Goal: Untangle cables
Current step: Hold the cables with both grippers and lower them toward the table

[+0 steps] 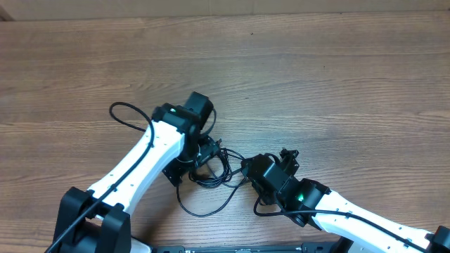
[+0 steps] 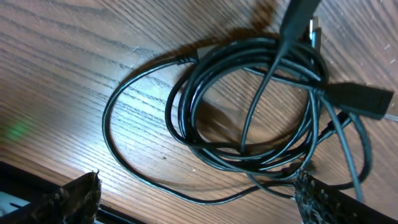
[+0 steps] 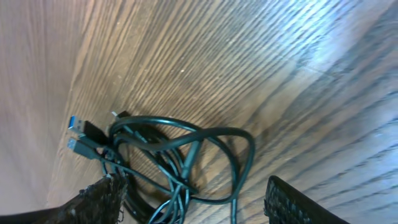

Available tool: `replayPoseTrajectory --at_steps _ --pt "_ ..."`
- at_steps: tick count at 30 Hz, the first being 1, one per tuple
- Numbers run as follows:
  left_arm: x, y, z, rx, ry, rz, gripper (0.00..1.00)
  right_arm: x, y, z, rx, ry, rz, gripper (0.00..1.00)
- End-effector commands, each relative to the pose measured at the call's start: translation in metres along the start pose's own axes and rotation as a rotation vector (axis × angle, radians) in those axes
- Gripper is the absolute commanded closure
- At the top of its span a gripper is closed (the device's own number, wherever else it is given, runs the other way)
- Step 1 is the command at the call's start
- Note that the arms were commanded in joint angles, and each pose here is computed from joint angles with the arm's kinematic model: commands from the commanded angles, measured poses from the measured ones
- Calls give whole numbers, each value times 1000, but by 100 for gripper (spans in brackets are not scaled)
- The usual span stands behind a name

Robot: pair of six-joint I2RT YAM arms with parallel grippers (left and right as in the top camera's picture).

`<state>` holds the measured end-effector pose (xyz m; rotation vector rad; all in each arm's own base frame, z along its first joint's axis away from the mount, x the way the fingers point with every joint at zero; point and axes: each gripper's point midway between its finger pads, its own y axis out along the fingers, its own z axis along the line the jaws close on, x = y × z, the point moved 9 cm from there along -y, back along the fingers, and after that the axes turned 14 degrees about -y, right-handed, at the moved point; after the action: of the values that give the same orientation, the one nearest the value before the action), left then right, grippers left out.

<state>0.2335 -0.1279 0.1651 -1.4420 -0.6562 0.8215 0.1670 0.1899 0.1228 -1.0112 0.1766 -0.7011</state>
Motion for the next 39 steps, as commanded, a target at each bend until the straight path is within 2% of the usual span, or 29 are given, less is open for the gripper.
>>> replayPoseTrajectory --at_steps 1,2,4,9,15,19,21,22,23,24,28,29,31,32,33,35,39 --pt "-4 0 4 26 -33 -61 6 3 1 -5 -26 2 -35 29" --pt "-4 1 5 31 -62 -60 14 3 1 -6 -35 1 -38 29" --pt "-4 4 7 39 -118 -58 18 3 1 -9 -50 -2 -43 29" --pt "-5 19 15 63 -262 -52 11 3 1 -12 -75 -7 -43 29" --pt "-14 39 12 12 -165 45 11 4 1 -14 -84 -15 -51 29" --pt "-16 50 17 21 -209 36 10 5 1 -14 -87 -16 -61 29" --pt "-14 58 20 17 -240 19 20 5 0 -15 -93 -17 -60 29" --pt "-12 63 22 15 -254 -3 33 5 0 -16 -100 -19 -59 29" --pt "-11 67 24 16 -265 -15 39 4 0 -17 -105 -20 -59 29" --pt "-11 70 26 17 -274 -19 43 4 0 -18 -112 -21 -59 29" --pt "-9 86 31 -10 -283 -20 42 4 0 -21 -131 -24 -57 29" --pt "-8 89 32 -11 -288 -21 47 4 0 -21 -131 -24 -56 29" --pt "-5 89 33 -13 -296 -42 70 4 0 -21 -131 -24 -56 31" --pt "-1 89 31 -33 -303 -62 87 3 0 -21 -132 -37 -46 42" --pt "0 89 29 -40 -307 -63 96 3 0 -21 -129 -71 -37 53" --pt "3 87 26 -65 -320 -54 96 2 -1 -18 -113 -132 -24 60" --pt "9 75 18 -86 -346 21 96 -1 -10 -12 -51 -250 32 60"
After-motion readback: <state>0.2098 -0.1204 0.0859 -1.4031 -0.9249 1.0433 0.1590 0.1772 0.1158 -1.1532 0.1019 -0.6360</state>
